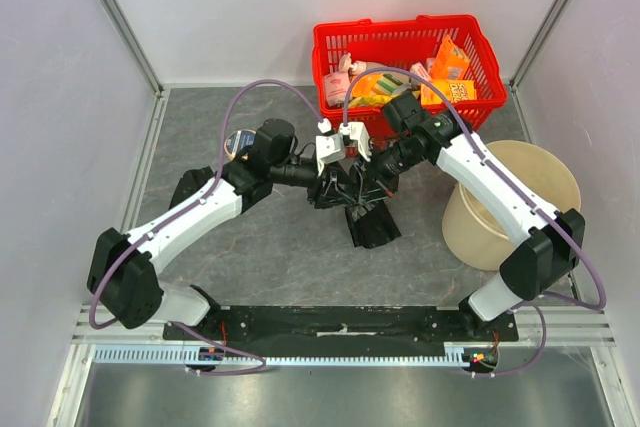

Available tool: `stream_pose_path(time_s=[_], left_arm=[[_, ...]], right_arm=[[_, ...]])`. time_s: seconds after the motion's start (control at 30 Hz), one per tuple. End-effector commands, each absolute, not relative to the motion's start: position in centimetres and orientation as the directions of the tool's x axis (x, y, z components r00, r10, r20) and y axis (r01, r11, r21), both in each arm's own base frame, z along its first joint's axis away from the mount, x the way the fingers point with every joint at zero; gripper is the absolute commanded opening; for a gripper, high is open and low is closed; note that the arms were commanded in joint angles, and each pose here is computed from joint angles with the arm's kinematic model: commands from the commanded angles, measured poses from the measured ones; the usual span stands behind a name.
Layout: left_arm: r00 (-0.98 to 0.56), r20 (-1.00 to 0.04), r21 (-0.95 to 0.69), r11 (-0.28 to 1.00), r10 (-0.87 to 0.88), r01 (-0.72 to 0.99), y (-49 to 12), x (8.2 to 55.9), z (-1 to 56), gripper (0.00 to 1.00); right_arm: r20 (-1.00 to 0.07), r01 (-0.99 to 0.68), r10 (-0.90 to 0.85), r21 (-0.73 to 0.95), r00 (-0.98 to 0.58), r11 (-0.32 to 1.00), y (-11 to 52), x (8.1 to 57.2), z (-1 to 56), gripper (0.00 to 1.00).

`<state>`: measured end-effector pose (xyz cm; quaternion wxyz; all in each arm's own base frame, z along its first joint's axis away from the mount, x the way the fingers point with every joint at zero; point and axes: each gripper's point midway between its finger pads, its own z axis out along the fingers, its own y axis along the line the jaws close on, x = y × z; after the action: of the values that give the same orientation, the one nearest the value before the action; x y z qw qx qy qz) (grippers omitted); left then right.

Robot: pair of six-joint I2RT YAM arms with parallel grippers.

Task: Put the trash bags into the trash bin

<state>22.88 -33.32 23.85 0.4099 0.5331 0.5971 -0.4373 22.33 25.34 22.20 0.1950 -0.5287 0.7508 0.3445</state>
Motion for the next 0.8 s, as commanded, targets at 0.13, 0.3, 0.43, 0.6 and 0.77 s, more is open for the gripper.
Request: stream_pose_path(time_s=[0.13,0.3,0.43,0.6,0.77], left_arm=[[-0.02,-0.968,-0.002,0.073,0.252,0.997,-34.4,24.6,24.2,0.59],[-0.006,-0.966,0.014,0.074,0.257,0.997,-34.3,24.8,23.7,0.59],[0.009,-0.965,0.027,0.066,0.263,0.997,-34.4,24.8,23.4,0.59],[0.005,-0.965,0.017,0.042,0.264,0.999,-34.6,24.5,22.9,0.51],[-0.018,-0.966,-0.016,0.009,0.259,1.0,-34.8,24.0,22.6,0.32]], right_arm=[[-0.689,-0.928,-0.63,0.336,-0.359,0.161,25.9,22.0,23.4,0.0],[-0.694,-0.93,-0.628,0.338,-0.351,0.145,25.9,21.7,23.6,0.0],[-0.696,-0.927,-0.628,0.354,-0.349,0.122,25.9,21.1,23.7,0.0],[-0.7,-0.929,-0.629,0.356,-0.339,0.105,25.8,20.7,24.0,0.0],[-0.706,-0.932,-0.626,0.347,-0.331,0.101,25.7,20.6,24.3,0.0]])
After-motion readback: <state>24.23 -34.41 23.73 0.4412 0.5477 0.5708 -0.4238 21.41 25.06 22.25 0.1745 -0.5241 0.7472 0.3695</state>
